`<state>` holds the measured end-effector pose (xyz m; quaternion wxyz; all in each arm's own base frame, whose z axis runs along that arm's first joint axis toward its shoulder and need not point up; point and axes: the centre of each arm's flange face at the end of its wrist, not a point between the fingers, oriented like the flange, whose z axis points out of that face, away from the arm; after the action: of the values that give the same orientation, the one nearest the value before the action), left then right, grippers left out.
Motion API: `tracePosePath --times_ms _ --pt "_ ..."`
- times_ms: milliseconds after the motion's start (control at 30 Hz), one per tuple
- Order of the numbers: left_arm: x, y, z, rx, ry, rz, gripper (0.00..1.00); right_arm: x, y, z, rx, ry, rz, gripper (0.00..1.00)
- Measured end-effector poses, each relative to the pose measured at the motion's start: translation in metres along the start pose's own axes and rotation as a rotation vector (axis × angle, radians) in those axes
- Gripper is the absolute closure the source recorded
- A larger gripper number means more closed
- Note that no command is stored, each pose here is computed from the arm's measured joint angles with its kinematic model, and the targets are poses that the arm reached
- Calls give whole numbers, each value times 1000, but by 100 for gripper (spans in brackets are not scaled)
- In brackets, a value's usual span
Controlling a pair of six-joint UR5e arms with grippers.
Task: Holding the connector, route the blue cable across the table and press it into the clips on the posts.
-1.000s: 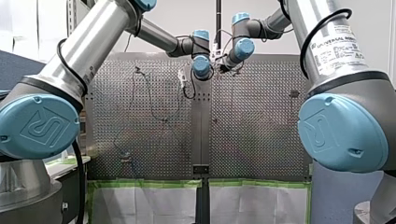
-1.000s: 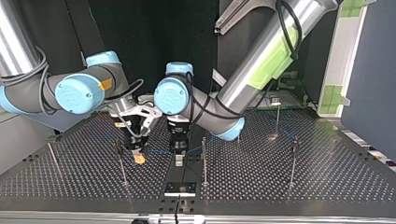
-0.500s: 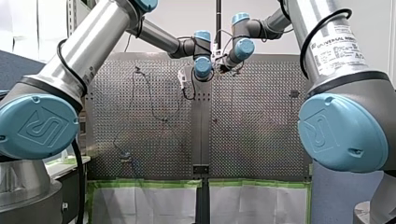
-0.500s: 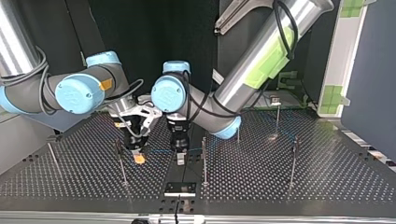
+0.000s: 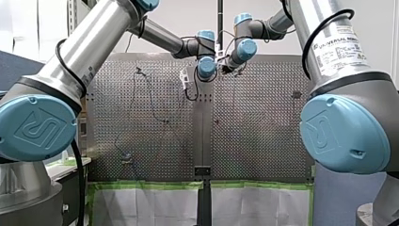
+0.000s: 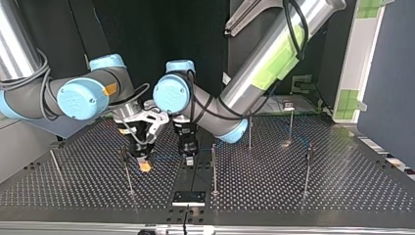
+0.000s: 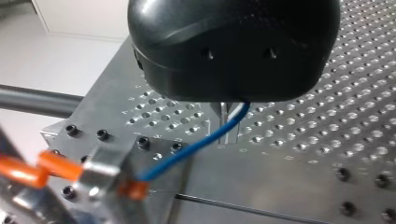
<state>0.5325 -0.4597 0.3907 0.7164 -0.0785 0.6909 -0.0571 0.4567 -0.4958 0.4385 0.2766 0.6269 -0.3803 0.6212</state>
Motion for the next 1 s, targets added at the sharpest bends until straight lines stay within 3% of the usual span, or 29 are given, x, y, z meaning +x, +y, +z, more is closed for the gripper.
tracePosePath --times_ms 267,433,733,867,1000 --pt "11 -2 -22 -48 36 9 100 -5 -4 -1 5 -11 -1 100" --pt "7 0 -33 -67 24 -18 100 -13 -5 -3 5 -26 -1 100" --pt "-14 8 -50 -64 -25 -68 100 -27 -9 -6 11 -55 1 100" --pt "-23 13 -56 -58 -50 -92 100 -43 -8 -10 9 -87 4 100" --pt "-17 17 -57 -40 -56 -94 100 -54 -9 -13 8 -110 5 100"
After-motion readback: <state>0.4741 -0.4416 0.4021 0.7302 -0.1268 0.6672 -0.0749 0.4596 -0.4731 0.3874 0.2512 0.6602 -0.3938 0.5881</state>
